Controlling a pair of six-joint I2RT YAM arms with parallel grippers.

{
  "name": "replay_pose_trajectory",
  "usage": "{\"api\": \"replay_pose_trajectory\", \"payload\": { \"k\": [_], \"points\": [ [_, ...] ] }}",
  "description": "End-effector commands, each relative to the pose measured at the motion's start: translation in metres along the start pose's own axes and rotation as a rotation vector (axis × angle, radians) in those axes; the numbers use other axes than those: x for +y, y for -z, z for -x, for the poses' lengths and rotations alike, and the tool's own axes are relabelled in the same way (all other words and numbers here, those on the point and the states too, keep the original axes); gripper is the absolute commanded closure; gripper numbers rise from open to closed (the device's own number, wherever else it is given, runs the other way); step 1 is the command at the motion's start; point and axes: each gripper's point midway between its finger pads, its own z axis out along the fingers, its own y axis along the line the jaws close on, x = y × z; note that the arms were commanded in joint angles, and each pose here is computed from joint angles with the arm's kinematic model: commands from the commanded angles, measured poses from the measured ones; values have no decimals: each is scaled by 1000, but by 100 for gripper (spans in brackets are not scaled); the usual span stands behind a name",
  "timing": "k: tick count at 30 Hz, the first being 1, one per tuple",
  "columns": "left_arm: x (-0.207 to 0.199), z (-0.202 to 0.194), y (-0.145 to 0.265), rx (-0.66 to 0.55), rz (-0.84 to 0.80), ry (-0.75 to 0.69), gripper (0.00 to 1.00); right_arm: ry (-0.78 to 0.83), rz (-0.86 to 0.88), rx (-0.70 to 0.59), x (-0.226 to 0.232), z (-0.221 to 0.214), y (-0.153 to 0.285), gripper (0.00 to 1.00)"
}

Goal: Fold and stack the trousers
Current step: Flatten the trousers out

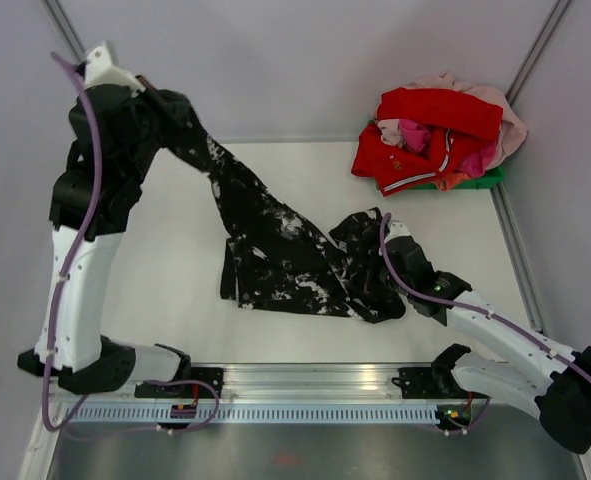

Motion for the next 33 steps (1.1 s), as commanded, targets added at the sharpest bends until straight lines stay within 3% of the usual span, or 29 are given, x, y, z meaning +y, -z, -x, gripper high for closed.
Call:
{"api": "replay_pose_trajectory", "payload": {
  "k": [1,2,4,7,11,12,13,14,15,16,17,20,21,24,26,29,30,31,32,33],
  "points": [
    [-117,-55,-6,160,-397,-98,98,-4,258,-78,72,35,0,100],
    [-128,-59,-7,126,-371,-123,98,-15,331,-112,92,48,1,100],
    [-165,-93,-11,181,-435,-141,98,-18,391,-65,117,41,-15,100],
    [-176,-113,-18,229,-436,-102,98,44,315,-31,140,40,-31,100],
    [-181,-131,-26,264,-445,-86,98,-46,-138,-104,48,69,-12,100],
    [-187,-133,-26,268,-468,-56,98,-55,-205,-158,30,81,1,94],
    [-191,-148,-27,299,-482,-52,98,-80,-215,-242,18,101,29,84],
    [-197,-157,-25,323,-515,-42,98,-76,-254,-259,4,102,45,49],
    [-204,-169,-27,348,-528,-22,98,-86,-291,-316,-7,111,63,27],
    [-219,-176,-22,359,-574,-6,98,-119,-283,-392,-12,123,91,11],
    [-228,-184,-20,374,-595,4,98,-135,-318,-404,-20,125,111,2],
    [-274,-223,-9,437,-688,15,98,-234,-490,-483,-53,135,171,2],
    [-284,-257,-14,482,-693,-5,98,-251,-537,-494,-60,135,183,2],
    [-325,-288,29,566,-841,-15,98,-330,-664,-638,-81,148,237,2],
    [-330,-314,50,658,-891,-33,98,-394,-675,-775,-87,160,272,2],
    [-318,-326,63,680,-897,-82,98,-489,-617,-945,-88,175,312,2],
    [-309,-339,66,706,-888,-109,82,-440,-624,-954,-88,178,319,2],
    [-306,-337,71,711,-895,-122,56,-433,-602,-983,-82,188,323,2],
    [-300,-342,72,724,-889,-153,8,-414,-611,-982,-80,192,322,2],
    [-288,-347,76,766,-865,-194,1,-363,-640,-952,-77,198,313,2]
  ]
}}
